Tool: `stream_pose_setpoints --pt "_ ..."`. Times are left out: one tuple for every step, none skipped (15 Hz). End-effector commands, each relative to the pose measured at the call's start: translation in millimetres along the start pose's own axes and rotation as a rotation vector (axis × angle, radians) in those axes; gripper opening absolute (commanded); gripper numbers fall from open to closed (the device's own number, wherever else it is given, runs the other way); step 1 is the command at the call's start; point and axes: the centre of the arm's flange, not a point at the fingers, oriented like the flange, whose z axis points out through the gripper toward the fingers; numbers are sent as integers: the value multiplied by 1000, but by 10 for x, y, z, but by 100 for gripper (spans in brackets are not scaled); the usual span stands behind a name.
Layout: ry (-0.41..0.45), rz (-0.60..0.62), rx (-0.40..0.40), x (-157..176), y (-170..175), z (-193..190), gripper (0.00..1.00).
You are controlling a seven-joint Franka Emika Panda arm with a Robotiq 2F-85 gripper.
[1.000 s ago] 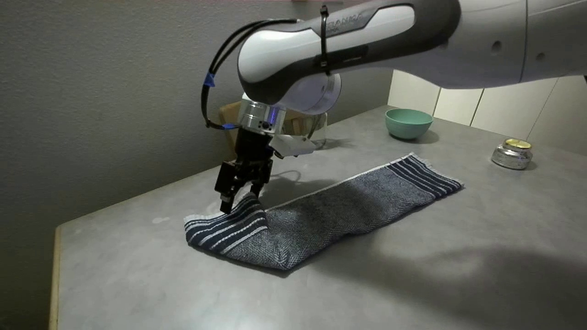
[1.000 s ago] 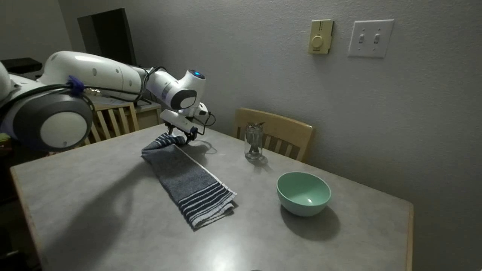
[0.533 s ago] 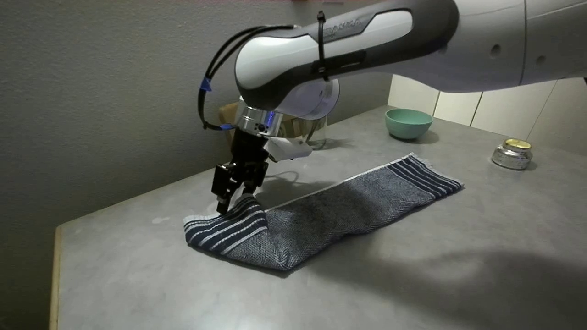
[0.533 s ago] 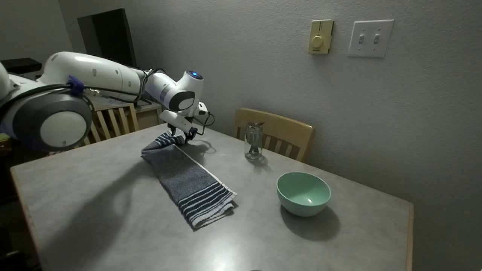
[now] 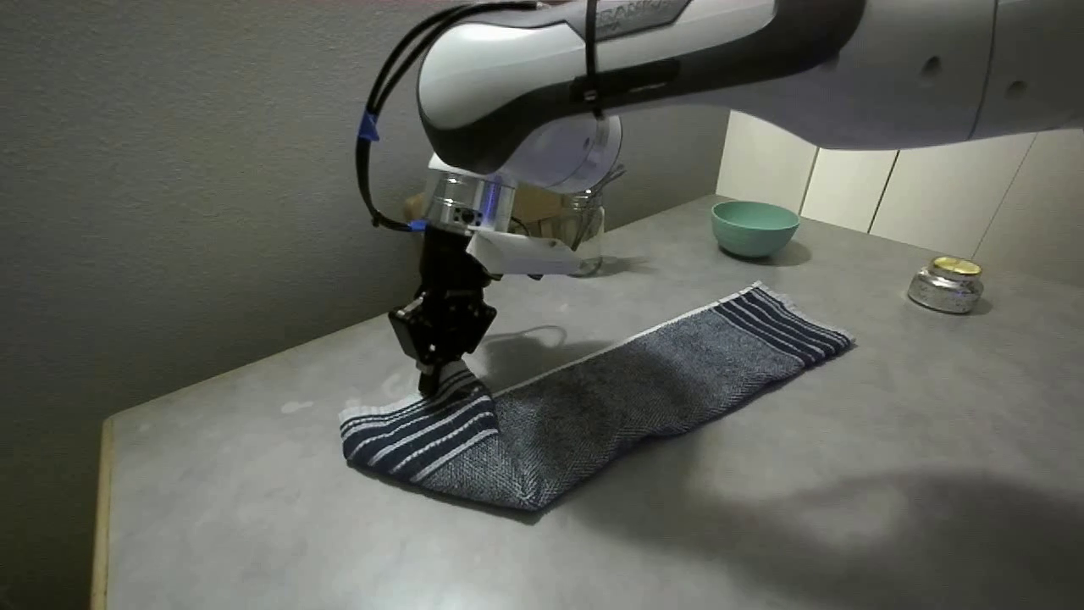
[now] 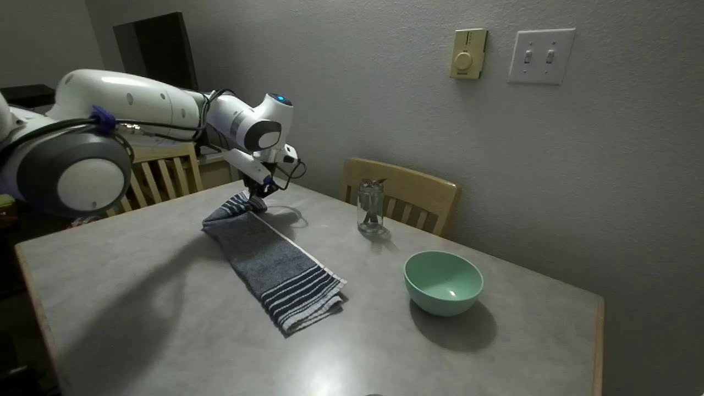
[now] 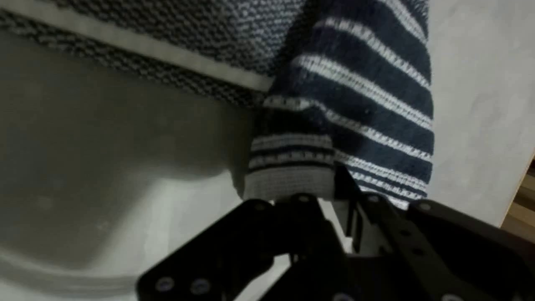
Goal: Unfold the towel from right to left
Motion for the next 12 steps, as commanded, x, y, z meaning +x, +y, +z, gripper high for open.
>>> stream_pose_setpoints --pt "-63 67 -24 -254 -119 -176 0" --pt "-68 88 -23 -261 -145 -198 0" --pt "-77 95 -12 -266 -187 -231 0" --pt "-85 94 0 -268 -225 -250 0" --pt "-93 89 12 -262 -269 -269 0" --pt "-99 77 28 -253 -313 -274 0" --pt "-103 63 48 -247 -360 -275 0" --pt "-109 45 79 -232 -429 -272 0" --pt "-114 19 123 -215 -501 -260 0" --pt "-118 -2 166 -204 -566 -251 0" --pt "-124 -31 219 -193 -635 -229 0" --pt "-131 -55 265 -188 -695 -209 0"
